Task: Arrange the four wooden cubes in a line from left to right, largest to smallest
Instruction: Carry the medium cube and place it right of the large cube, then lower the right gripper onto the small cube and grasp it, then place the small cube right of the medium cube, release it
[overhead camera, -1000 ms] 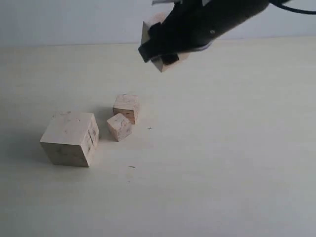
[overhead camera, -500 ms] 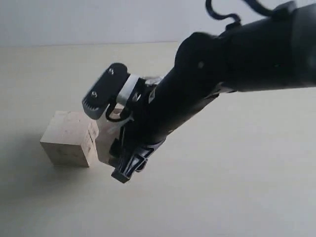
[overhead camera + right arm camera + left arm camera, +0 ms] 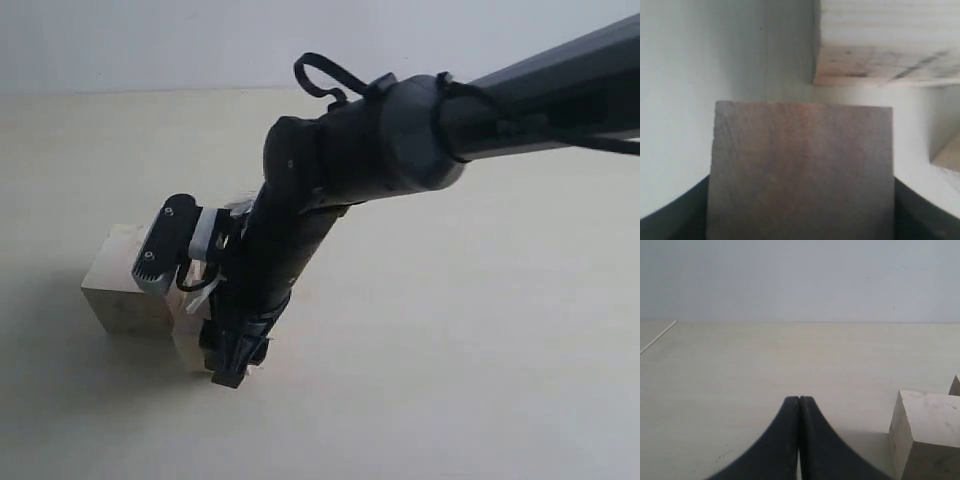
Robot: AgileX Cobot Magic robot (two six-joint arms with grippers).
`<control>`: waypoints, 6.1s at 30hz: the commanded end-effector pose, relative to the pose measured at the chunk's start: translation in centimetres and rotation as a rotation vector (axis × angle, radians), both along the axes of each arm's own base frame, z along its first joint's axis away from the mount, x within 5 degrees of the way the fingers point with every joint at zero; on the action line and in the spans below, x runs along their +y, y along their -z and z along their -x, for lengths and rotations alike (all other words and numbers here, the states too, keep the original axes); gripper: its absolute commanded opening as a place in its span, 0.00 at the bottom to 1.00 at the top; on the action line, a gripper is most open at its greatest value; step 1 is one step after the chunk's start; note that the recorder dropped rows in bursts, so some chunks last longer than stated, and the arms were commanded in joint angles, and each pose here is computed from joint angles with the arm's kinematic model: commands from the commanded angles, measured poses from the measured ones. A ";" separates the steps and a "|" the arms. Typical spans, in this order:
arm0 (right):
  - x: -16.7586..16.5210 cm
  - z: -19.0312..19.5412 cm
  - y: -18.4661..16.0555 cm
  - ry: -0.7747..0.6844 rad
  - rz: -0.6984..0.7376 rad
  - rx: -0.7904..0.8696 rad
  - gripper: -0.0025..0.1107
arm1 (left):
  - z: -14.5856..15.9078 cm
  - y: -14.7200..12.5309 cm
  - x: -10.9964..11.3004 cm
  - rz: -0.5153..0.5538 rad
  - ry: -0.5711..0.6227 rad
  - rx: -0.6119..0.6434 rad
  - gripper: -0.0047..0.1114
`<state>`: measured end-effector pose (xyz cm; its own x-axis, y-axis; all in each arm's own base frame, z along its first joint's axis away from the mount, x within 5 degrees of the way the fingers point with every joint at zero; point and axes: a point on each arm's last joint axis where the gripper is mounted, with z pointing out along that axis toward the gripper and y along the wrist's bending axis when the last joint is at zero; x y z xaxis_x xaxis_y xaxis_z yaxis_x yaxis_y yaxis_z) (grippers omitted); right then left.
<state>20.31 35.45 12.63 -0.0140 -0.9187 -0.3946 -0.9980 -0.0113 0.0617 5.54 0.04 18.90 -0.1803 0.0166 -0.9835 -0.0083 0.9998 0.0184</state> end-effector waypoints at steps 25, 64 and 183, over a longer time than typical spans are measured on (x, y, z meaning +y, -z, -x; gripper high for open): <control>2.2 -4.1 1.1 -0.103 -0.031 -0.189 0.02 | 0.0 0.0 0.0 0.004 -0.002 -0.007 0.04; 0.9 -3.8 -11.8 0.052 -0.288 -0.345 0.92 | 0.0 0.0 0.0 0.004 -0.002 -0.007 0.04; -3.6 -10.9 -6.6 0.182 -0.318 -0.240 0.77 | 0.0 0.0 0.0 0.004 -0.002 -0.007 0.04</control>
